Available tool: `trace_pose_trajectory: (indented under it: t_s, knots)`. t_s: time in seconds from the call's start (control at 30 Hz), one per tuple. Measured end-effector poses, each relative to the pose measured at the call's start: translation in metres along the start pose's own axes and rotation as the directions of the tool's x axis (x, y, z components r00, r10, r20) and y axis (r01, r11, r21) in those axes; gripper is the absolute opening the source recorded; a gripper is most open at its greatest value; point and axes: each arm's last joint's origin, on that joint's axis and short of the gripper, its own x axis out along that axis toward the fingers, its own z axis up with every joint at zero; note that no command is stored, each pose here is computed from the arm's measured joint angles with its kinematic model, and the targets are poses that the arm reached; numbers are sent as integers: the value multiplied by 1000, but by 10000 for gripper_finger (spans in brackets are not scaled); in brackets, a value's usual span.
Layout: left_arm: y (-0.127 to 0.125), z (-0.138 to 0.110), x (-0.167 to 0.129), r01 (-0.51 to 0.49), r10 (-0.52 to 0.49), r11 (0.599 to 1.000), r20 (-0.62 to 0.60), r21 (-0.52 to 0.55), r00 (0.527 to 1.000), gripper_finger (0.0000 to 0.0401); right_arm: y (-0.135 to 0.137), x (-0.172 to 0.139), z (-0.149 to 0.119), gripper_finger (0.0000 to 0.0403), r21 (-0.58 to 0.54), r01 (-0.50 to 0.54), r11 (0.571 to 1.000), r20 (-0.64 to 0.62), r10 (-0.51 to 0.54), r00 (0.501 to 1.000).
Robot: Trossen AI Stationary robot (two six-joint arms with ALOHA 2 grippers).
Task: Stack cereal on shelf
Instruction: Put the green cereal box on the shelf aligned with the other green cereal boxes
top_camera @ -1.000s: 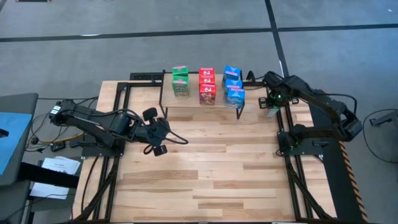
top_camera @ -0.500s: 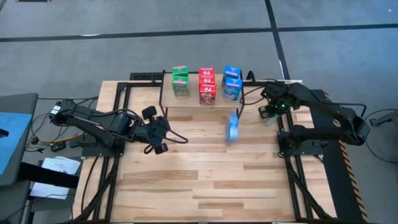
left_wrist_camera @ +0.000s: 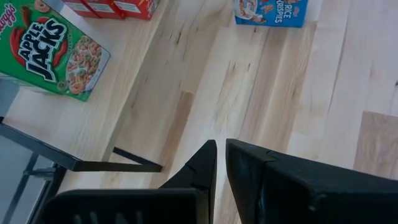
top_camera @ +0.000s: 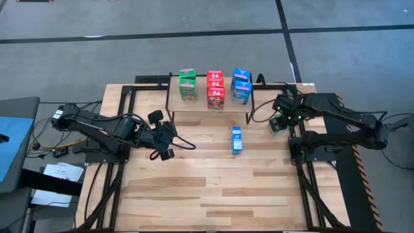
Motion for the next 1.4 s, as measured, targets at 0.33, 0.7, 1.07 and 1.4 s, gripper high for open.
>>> trace_pose_trajectory:
  t_s: [0.33, 0.7, 1.07, 1.4]
  knots:
    - [0, 0, 0, 1, -1, 1000, 0, -24, 1000, 25, 32, -4, -33, 190, -141, -117, 983, -56, 110, 992]
    - [0, 0, 0, 1, -1, 1000, 0, -20, 1000, 25, 83, -23, -82, 191, -291, -496, 818, -84, 494, 865]
    - [0, 1, -2, 25, -26, 999, -8, -19, 1000, 25, 121, -50, -102, 191, -437, -727, 531, -8, 805, 593]
    - [15, 30, -38, 103, -103, 995, 69, 5, 992, 25, 168, -49, -74, 191, -597, -669, 443, 89, 865, 493]
